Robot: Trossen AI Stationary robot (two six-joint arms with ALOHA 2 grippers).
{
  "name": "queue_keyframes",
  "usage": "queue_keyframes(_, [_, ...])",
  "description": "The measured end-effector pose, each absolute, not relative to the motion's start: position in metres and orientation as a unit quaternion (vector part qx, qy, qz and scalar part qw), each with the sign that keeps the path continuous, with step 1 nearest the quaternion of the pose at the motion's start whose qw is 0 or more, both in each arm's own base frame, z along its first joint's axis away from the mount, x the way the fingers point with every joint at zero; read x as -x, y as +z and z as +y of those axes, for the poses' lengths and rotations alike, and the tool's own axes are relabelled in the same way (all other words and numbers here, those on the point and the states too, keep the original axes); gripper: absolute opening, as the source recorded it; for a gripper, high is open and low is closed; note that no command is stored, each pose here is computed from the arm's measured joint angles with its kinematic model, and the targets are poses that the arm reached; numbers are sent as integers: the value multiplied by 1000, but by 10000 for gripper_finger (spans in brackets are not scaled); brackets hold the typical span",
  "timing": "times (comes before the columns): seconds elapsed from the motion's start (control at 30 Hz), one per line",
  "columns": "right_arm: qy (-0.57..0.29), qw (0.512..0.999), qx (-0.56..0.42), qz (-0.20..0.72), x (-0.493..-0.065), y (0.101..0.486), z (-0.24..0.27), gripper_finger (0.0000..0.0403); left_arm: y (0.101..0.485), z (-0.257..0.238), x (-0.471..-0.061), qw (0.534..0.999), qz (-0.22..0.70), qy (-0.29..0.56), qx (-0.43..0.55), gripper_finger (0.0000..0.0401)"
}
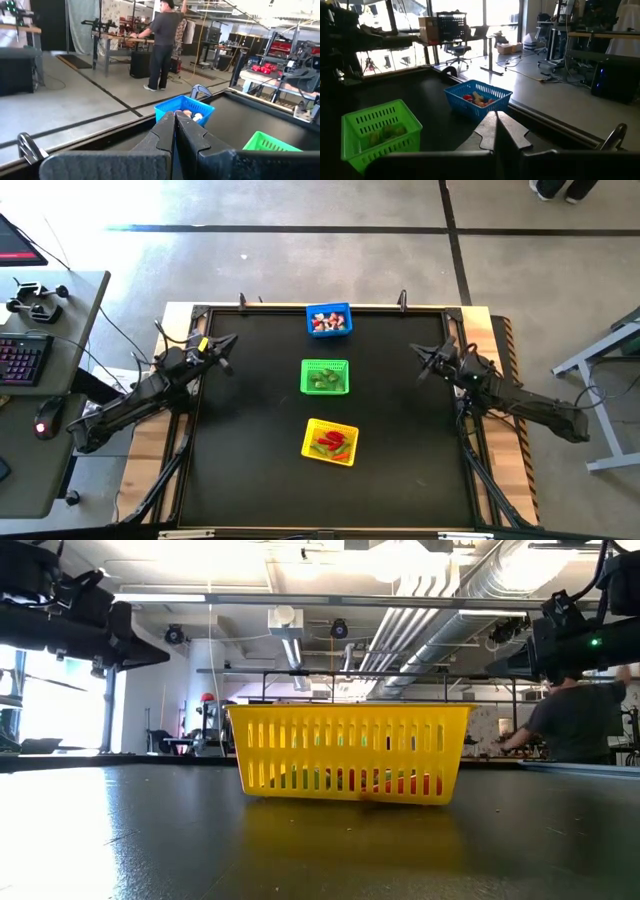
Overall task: Sort produce into baskets
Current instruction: Return to Home Position
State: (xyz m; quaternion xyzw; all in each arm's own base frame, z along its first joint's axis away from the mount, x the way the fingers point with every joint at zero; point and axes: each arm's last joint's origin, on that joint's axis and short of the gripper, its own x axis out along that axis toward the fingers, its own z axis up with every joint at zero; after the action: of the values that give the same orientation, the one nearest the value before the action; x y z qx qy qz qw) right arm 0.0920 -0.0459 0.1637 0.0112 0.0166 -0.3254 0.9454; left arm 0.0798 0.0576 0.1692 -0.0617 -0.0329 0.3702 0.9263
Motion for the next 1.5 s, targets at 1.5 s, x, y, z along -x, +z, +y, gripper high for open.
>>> queue_keyframes(1.5, [-324,945,-24,36,-95,160,-47,0,168,58,-81,927,-30,367,76,0])
